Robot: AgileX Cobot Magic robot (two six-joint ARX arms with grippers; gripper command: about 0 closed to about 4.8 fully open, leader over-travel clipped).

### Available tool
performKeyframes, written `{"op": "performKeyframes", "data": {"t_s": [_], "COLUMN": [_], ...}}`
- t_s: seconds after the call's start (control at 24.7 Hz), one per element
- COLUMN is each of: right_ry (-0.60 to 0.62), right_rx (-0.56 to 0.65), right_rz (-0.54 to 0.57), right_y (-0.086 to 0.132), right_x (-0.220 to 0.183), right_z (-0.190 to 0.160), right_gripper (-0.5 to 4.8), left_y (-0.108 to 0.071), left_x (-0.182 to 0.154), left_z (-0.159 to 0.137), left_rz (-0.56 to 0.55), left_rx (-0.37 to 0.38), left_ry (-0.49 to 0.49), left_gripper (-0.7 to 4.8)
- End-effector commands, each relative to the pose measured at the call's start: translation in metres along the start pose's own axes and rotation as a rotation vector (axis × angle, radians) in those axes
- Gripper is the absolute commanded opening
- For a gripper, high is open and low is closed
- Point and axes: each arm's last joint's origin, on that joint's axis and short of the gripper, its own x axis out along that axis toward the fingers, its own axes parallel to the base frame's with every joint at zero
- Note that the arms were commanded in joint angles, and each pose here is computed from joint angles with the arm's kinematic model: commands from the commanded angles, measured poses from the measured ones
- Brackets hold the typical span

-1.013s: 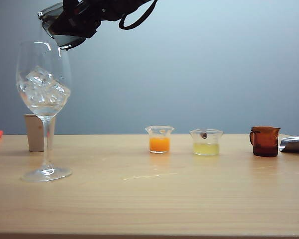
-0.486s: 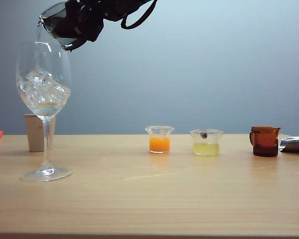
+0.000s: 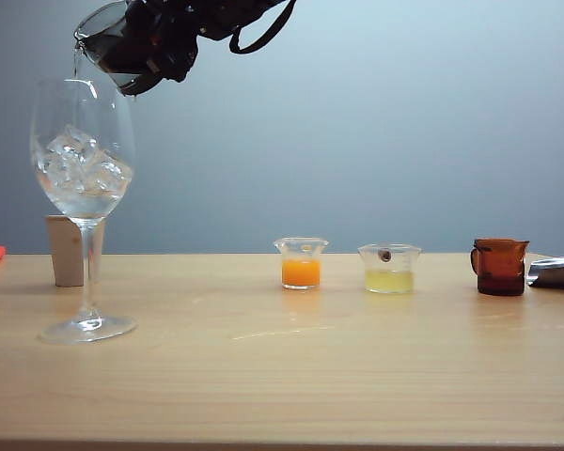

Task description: Pick up the first measuring cup from the left, pour the coconut rum inside into the goblet, and finally put the measuring cup back in its original place.

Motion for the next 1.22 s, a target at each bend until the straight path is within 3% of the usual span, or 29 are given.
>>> {"op": "performKeyframes", "data": {"t_s": [0.04,1.22], "right_ry": [-0.009,0.007], "right_rx": [-0.038,-0.154], "right_rz": [-0.042,-0.070], "right_y": [-0.0055,-0.0072], "right_x": [-0.0027,-0.0028], "right_z": [0.0063,0.0068], "right_gripper": [-0.05,-0.05], "left_y": [-0.0002,-0.0002], "left_x": [-0.0005,-0.0004], "left_z": [0.0007,0.0006], "left_rz": [-0.003,-0.003], "left_rx": [0.008,0.008], "left_ry": [-0.007,-0.007], "left_gripper": [-0.06,-0.06]}}
